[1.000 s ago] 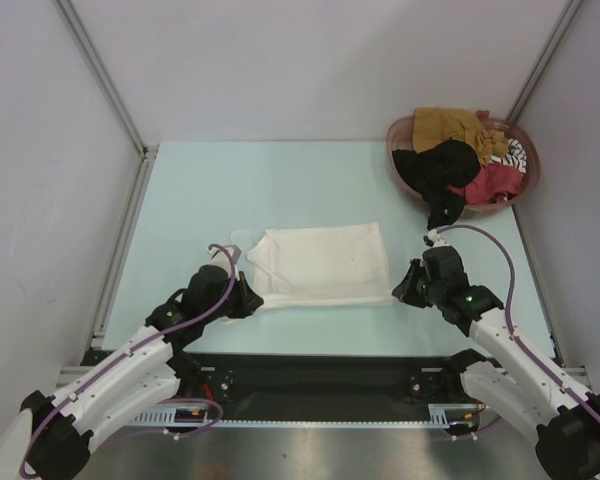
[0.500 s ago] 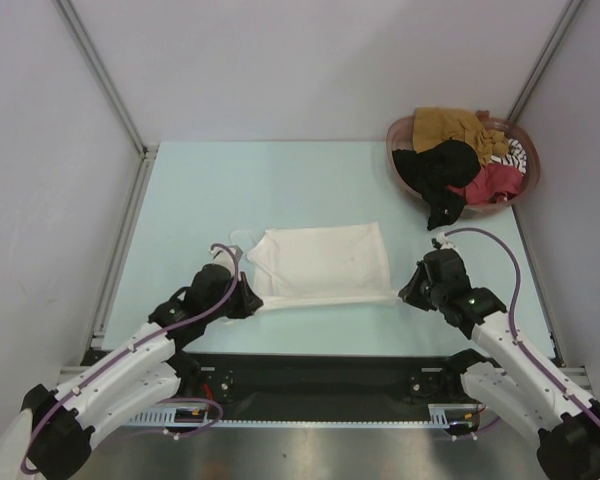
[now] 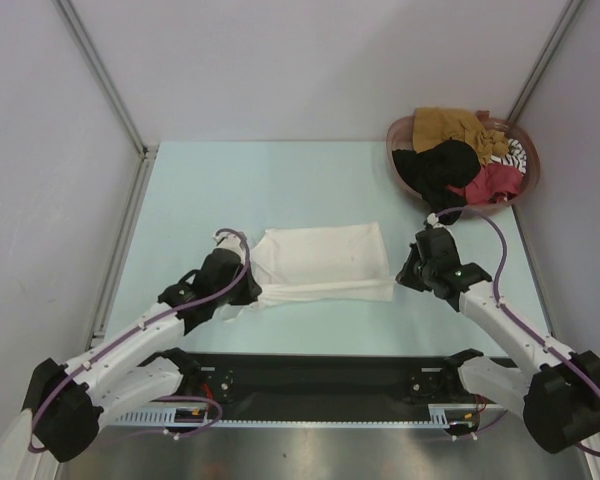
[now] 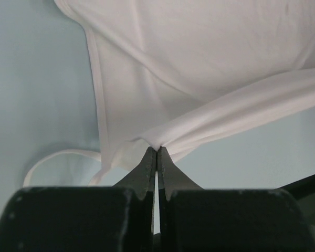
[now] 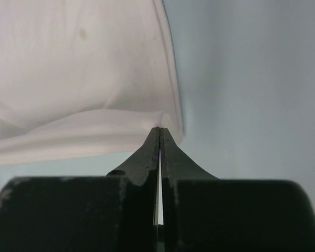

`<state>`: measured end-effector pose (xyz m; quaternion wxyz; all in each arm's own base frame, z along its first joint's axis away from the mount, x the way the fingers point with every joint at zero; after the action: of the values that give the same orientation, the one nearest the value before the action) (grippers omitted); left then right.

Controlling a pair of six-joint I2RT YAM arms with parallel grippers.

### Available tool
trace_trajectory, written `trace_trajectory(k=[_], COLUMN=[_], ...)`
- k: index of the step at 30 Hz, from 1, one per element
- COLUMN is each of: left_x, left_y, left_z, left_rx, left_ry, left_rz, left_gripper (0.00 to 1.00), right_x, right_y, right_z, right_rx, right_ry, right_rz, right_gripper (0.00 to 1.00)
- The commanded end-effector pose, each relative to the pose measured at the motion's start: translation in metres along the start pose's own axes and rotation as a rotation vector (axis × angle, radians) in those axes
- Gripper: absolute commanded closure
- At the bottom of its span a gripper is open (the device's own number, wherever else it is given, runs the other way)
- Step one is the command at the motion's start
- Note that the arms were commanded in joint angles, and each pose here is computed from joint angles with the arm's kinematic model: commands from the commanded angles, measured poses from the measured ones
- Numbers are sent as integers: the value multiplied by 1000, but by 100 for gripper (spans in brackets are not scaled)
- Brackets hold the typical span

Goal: Fold and stack the tank tops

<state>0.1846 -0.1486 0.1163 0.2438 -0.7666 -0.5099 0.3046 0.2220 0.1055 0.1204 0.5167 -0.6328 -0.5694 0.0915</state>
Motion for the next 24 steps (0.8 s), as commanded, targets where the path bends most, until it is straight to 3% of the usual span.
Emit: trace_trajectory(k=[1,24], left_x=[-2,10], left_y=[2,40], left_z=[-20,-40], left_rx=[-44,10], left_ry=[31,59], left_rz=[-20,-87], left_gripper=[99,100], right_x=[20,38], right_y=[4,58], right_z=[-21,-46], right_rx=[-37,18], right_ry=[-29,-47], right_rz=[-59,-41], right_gripper=[100,100])
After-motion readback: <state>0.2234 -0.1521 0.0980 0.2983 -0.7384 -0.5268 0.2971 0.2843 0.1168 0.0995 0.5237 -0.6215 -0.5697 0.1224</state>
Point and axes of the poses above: each gripper's point midway between its finger pads, its own y axis out along the fingers, its own x axis along the line the jaws close on, z = x × y, the point moved 4 cm from there along -y, back along the fingers, and after that the axes turned 13 degrees about y, right-handed, at the moved point
